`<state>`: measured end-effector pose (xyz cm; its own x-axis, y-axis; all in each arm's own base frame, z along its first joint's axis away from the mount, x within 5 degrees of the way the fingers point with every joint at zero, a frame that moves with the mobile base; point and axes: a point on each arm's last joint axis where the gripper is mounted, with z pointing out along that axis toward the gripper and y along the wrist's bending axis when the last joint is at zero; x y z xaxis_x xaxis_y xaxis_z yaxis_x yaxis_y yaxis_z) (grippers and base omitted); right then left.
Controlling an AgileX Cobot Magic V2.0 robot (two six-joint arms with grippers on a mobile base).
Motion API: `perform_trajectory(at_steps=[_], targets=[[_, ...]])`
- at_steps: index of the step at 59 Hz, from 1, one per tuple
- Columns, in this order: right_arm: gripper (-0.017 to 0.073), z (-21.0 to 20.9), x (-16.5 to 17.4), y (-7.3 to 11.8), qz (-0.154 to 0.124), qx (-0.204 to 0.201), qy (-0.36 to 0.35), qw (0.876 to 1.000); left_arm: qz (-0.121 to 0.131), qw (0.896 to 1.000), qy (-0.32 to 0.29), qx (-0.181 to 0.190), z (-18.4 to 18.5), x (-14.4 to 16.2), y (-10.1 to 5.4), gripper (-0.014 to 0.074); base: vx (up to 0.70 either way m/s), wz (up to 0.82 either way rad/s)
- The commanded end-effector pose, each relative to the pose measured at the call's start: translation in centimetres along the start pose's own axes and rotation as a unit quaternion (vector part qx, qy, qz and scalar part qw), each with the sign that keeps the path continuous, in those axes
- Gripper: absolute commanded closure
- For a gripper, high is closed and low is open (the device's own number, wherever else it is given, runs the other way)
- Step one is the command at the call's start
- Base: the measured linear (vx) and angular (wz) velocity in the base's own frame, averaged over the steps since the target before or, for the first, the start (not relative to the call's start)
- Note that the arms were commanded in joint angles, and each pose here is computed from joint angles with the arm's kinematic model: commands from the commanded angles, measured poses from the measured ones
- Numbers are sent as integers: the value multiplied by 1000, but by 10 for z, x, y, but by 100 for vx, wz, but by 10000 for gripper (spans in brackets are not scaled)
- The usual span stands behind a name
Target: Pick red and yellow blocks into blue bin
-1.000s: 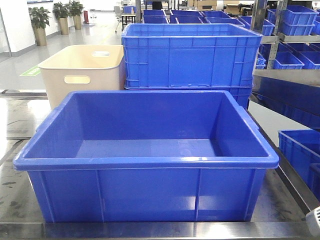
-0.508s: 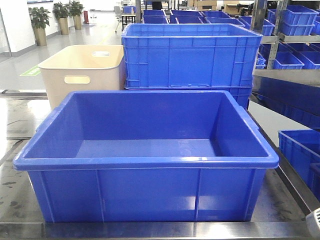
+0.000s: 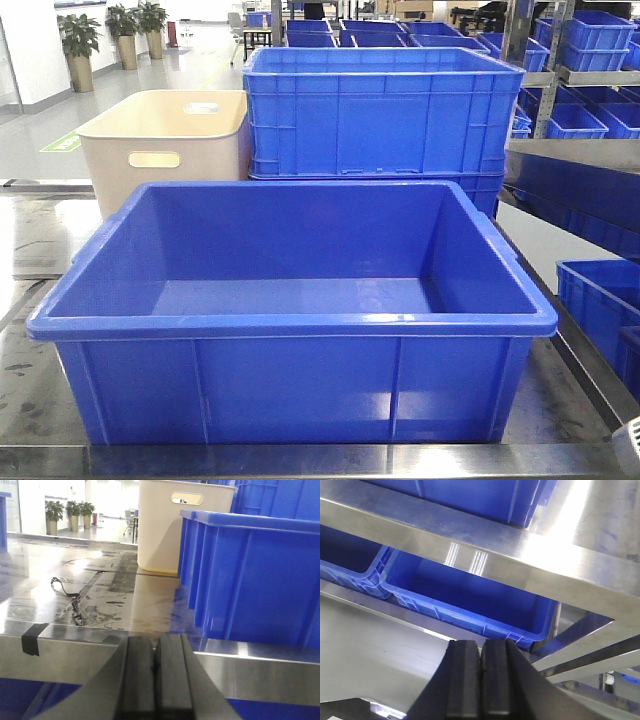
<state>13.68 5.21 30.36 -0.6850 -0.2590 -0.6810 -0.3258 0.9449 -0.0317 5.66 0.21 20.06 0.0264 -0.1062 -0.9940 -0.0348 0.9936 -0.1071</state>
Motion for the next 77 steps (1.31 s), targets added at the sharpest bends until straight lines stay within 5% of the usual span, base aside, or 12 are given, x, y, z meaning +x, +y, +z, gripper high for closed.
perform_trajectory(at_steps=[1,24,29,36,46,59,77], targets=[[570,-7,-12,-1,-5,3,-43,999,-9,998,-61,11,-3,-15,-2,600,0,0],[570,-17,-10,-7,-13,20,-69,997,-9,998,-61,11,-3,-15,-2,600,0,0],[570,-22,1,-19,13,52,-112,992,-9,998,-61,11,-3,-15,-2,600,0,0],[570,-23,33,-32,54,108,-177,977,-9,998,-61,11,-3,-15,-2,600,0,0],[570,-18,83,-31,73,157,-284,943,-9,998,-61,11,-3,-15,-2,600,0,0],[570,5,128,-26,95,179,-382,902,-9,998,-61,11,-3,-15,-2,600,0,0],[570,9,137,-24,90,184,-430,879,-9,998,-59,10,-3,-14,-2,600,0,0]])
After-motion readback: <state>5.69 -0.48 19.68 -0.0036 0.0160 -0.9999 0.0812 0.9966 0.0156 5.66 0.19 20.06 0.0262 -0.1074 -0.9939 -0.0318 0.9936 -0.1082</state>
